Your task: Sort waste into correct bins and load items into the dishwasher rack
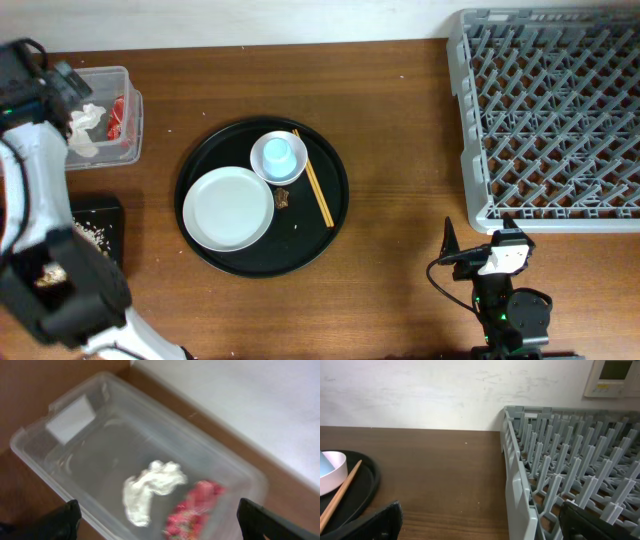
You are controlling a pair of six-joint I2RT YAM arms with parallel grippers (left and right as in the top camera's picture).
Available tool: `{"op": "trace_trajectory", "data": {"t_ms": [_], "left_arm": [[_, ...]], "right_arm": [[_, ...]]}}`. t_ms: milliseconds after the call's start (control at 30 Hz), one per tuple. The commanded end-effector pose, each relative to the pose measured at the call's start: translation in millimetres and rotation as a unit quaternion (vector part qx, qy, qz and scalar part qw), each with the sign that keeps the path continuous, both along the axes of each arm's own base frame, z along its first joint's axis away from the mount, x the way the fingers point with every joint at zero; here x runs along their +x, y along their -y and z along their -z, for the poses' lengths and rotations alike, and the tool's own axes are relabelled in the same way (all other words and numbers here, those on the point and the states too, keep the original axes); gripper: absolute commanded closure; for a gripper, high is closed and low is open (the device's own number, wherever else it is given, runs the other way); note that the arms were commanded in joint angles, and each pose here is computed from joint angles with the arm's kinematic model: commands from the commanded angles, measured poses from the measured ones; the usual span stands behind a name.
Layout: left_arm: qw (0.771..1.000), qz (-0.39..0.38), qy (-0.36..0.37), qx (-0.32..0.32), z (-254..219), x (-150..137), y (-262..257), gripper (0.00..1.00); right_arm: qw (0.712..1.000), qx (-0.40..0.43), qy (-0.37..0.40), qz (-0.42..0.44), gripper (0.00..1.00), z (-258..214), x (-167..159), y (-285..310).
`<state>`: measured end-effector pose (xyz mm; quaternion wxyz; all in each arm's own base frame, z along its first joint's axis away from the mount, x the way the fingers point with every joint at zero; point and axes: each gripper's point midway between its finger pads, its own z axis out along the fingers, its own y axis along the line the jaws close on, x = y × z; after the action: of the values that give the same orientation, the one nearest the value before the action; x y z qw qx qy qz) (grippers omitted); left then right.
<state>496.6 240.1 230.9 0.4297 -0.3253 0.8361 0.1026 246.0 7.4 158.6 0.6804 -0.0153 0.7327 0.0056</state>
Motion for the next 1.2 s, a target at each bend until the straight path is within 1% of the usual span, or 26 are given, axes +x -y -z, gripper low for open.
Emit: {"op": "trace_trajectory", "data": {"t_ms": [0, 33, 67, 100, 167, 300, 400, 567, 833, 867, 900, 967, 1000, 1167], "left_arm": [[0.990, 0.104, 0.066, -0.070, -78.1, -29.0, 65.5, 0.01], [0.986, 0.123, 0.052, -0.096, -77.0, -40.9, 80.5, 0.01], [0.980, 0.143, 0.019, -0.139, -66.9, -59.3, 100.4, 0.01], [0.973, 0.147, -0.020, -0.174, -52.2, -76.0, 113.0, 0.01], [0.965, 0.133, -0.086, -0.210, -27.5, -101.2, 122.1, 0.01], [0.955, 0.119, -0.129, -0.239, -13.9, -120.8, 129.6, 0.01], [0.940, 0.148, -0.145, -0.273, -8.6, -125.1, 155.5, 0.01], [0.932, 0.181, -0.167, -0.266, -0.8, -122.3, 185.1, 0.01], [0.932, 0.182, -0.172, -0.261, 1.6, -122.7, 187.4, 0.01], [0.934, 0.179, -0.173, -0.256, 1.8, -122.3, 185.2, 0.01], [0.943, 0.162, -0.176, -0.232, 3.1, -121.5, 174.6, 0.01], [0.961, 0.111, -0.194, -0.165, 5.3, -125.0, 144.4, 0.01], [0.962, 0.103, -0.197, -0.156, 5.4, -126.0, 140.3, 0.01], [0.963, 0.098, -0.200, -0.149, 5.4, -126.8, 137.6, 0.01]], "right_arm": [[1.000, -0.003, -0.002, 0.001, 0.02, 2.8, -0.1, 0.0], [1.000, -0.003, -0.002, 0.001, 0.02, 2.8, -0.1, 0.1], [1.000, -0.003, -0.002, 0.001, 0.02, 2.8, -0.1, 0.0], [1.000, -0.003, -0.002, 0.001, 0.02, 2.8, -0.1, 0.1], [1.000, -0.003, -0.002, 0.001, 0.02, 2.8, -0.1, 0.0], [1.000, -0.003, -0.002, 0.001, 0.02, 2.8, -0.1, 0.1], [1.000, -0.003, -0.002, 0.001, 0.02, 2.8, -0.1, 0.1], [1.000, -0.003, -0.002, 0.001, 0.02, 2.8, -0.1, 0.1], [1.000, -0.003, -0.002, 0.001, 0.01, 2.8, -0.1, 0.0], [1.000, -0.003, -0.002, 0.001, 0.02, 2.8, -0.1, 0.0], [1.000, -0.003, -0.002, 0.001, 0.02, 2.8, -0.1, 0.0], [1.000, -0.003, -0.002, 0.001, 0.02, 2.8, -0.1, 0.0], [1.000, -0.003, -0.002, 0.001, 0.01, 2.8, -0.1, 0.1], [1.000, -0.003, -0.002, 0.001, 0.02, 2.8, -0.1, 0.0]]}}
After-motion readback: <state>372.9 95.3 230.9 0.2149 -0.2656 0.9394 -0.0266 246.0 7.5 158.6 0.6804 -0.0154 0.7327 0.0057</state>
